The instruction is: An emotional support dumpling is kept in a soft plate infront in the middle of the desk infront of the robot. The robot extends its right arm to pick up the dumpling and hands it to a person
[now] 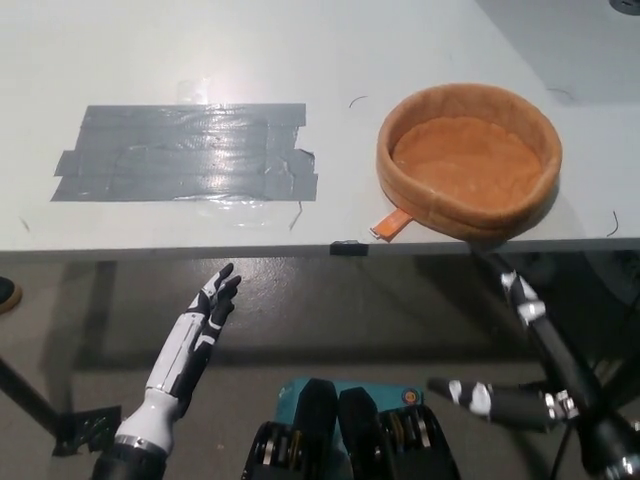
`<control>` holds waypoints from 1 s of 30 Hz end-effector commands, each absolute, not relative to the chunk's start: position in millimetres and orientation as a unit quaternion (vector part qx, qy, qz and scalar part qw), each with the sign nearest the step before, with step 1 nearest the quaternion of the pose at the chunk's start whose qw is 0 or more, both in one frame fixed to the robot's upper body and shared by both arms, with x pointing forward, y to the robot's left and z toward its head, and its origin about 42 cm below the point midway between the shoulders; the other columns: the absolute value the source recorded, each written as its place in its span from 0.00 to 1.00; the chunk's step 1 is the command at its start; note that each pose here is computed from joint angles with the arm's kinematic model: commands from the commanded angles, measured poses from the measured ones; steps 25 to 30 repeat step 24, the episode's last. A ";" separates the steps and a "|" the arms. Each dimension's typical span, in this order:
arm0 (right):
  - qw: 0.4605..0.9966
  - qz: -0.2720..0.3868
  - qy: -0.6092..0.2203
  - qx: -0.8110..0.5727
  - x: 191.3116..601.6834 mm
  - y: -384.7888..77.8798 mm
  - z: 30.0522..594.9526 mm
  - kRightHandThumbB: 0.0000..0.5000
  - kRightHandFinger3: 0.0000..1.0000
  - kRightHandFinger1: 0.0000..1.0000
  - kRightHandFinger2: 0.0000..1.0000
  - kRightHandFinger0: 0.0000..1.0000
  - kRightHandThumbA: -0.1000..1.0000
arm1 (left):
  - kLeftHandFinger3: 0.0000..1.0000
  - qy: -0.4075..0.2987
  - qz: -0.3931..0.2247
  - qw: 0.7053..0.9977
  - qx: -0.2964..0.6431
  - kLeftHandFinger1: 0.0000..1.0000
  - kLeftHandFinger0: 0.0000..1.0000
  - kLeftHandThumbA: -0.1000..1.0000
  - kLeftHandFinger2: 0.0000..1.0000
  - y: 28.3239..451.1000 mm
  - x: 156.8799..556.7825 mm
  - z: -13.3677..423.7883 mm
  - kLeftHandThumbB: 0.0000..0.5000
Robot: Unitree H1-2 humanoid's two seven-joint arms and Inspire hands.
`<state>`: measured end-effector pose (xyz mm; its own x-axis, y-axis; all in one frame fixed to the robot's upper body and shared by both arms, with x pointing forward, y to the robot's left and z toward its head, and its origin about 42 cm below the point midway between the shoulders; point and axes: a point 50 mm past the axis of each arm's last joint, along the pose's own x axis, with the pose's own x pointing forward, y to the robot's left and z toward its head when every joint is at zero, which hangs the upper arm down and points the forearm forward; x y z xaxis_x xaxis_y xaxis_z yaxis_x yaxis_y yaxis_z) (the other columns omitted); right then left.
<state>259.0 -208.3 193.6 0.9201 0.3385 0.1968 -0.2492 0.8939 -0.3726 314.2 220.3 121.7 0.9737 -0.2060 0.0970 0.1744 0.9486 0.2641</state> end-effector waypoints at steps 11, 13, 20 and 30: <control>0.973 0.173 -0.094 -0.123 273.8 -234.0 131.8 0.78 1.00 1.00 1.00 1.00 1.00 | 1.00 -0.087 -0.073 0.986 0.123 1.00 1.00 1.00 1.00 235.5 299.0 123.7 0.34; 0.974 0.173 -0.090 -0.119 272.1 -235.8 127.5 0.78 1.00 1.00 1.00 1.00 1.00 | 1.00 -0.082 -0.074 0.987 0.120 1.00 1.00 0.99 1.00 234.8 296.7 121.8 0.33; 0.974 0.181 -0.074 -0.117 266.0 -233.6 117.6 0.75 1.00 1.00 1.00 1.00 1.00 | 1.00 -0.067 -0.070 0.988 0.120 1.00 1.00 0.98 1.00 237.1 285.5 113.8 0.35; 0.974 0.182 -0.069 -0.116 265.4 -234.3 115.8 0.75 1.00 1.00 1.00 1.00 1.00 | 1.00 -0.065 -0.068 0.988 0.122 1.00 1.00 0.98 1.00 236.3 285.6 111.1 0.37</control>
